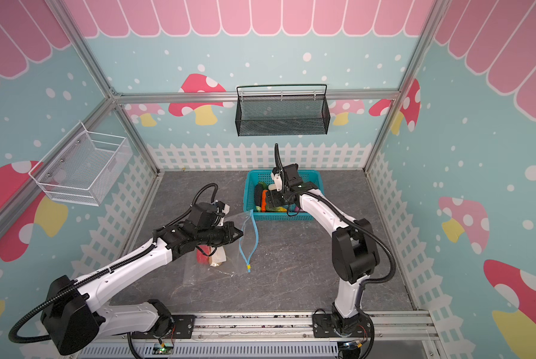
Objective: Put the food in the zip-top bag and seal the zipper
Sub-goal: 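Move the right gripper back over the teal basket, then lower the right gripper toward the orange carrot in the basket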
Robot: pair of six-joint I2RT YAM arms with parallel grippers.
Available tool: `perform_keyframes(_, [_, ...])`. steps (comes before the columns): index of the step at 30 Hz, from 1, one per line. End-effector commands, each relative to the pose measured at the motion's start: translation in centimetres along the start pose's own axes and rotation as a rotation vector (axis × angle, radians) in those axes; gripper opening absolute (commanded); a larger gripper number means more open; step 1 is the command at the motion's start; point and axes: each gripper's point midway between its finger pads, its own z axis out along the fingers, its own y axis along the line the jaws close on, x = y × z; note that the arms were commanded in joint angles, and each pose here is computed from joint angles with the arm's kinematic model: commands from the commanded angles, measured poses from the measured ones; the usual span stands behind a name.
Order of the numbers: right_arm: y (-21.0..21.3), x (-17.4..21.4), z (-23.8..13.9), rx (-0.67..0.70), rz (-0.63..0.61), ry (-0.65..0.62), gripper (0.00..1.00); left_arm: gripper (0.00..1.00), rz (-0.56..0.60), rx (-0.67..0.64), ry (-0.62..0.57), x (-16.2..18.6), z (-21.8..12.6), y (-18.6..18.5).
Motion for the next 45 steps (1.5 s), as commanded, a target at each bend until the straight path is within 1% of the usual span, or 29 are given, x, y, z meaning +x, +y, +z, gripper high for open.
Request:
perform_keyframes(1, [-0.1, -0.6, 2.6, -0.016, 0.082, 0.007, 0.73, 0.00, 0.023, 0.023, -0.016, -0.8, -0.4, -1.2])
perform_keyframes(3, [-0.5, -1.1, 3.8, -0.007, 0.124, -0.006, 0.72, 0.00, 0.022, 0.022, -0.015, -0.9, -0.3, -1.2])
perform_keyframes(7, [-2.0, -1.7, 6.1, 0.043, 0.204, -0.071, 0.69, 0.00, 0.017, 0.018, -0.014, -0.8, -0.2, -1.0])
perform_keyframes(8, [-2.2, -1.7, 6.8, 0.052, 0.220, -0.080, 0.66, 0.00, 0.019, 0.018, -0.014, -0.8, -0.3, -1.0])
perform_keyframes(12, [-2.6, -1.7, 9.0, 0.050, 0.255, -0.091, 0.58, 0.00, 0.023, 0.019, -0.019, -0.9, -0.5, -1.1])
perform_keyframes(14, [-2.6, -1.8, 9.6, 0.045, 0.260, -0.095, 0.56, 0.00, 0.022, 0.017, -0.020, -1.0, -0.5, -1.0])
perform_keyframes(24, [-1.9, -2.8, 11.9, -0.017, 0.275, -0.100, 0.55, 0.00, 0.022, 0.015, -0.011, -1.0, -0.3, -0.9])
perform_keyframes(28, [-2.0, -3.1, 12.8, -0.015, 0.280, -0.104, 0.54, 0.00, 0.023, 0.014, -0.010, -1.0, -0.2, -0.9])
perform_keyframes(30, [-1.9, -3.5, 13.2, -0.020, 0.272, -0.109, 0.51, 0.00, 0.025, 0.013, -0.009, -1.0, -0.2, -0.8])
perform_keyframes(39, [-2.7, -3.5, 14.6, 0.014, 0.270, -0.095, 0.44, 0.00, 0.028, 0.013, -0.006, -1.0, -0.1, -0.8])
perform_keyframes(45, [-3.0, -3.0, 15.3, 0.019, 0.280, -0.077, 0.43, 0.00, 0.027, 0.008, -0.013, -1.0, -0.2, -0.5])
